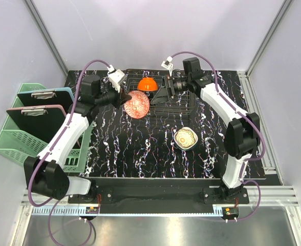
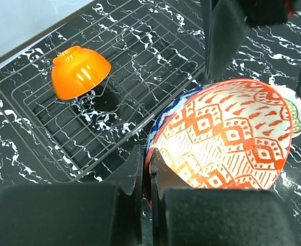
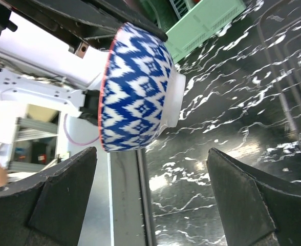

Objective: Load the bowls into the dish rack

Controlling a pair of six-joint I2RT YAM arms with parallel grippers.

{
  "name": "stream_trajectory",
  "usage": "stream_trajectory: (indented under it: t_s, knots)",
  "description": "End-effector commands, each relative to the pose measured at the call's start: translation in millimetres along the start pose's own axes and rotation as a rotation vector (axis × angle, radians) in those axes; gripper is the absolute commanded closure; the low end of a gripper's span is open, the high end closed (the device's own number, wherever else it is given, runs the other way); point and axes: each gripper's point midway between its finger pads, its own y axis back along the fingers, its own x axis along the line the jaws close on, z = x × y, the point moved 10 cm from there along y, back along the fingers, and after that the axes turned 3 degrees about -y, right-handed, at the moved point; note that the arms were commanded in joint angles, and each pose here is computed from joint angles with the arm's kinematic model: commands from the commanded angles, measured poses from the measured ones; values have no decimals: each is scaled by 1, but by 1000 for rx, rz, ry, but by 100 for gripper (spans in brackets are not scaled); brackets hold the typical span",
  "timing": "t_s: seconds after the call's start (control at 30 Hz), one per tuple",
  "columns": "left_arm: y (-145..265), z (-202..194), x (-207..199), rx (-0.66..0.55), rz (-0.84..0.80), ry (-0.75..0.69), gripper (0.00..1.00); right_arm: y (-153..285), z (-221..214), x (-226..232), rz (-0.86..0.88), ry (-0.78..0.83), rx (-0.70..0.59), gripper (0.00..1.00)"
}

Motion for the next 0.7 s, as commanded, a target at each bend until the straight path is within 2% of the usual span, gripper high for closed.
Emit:
stream_trajectory:
  t_s: [0.0, 0.2, 0.67]
  knots:
    - [3, 38, -1, -127, 6, -52, 100, -4, 2, 3, 101, -9, 9, 4]
    - [3, 39, -8, -133, -24, -52, 100, -6, 5, 6, 203, -27, 11, 4]
    - [0, 38, -11, -125, -32, -53, 100, -24, -2, 7, 320, -112, 25, 6]
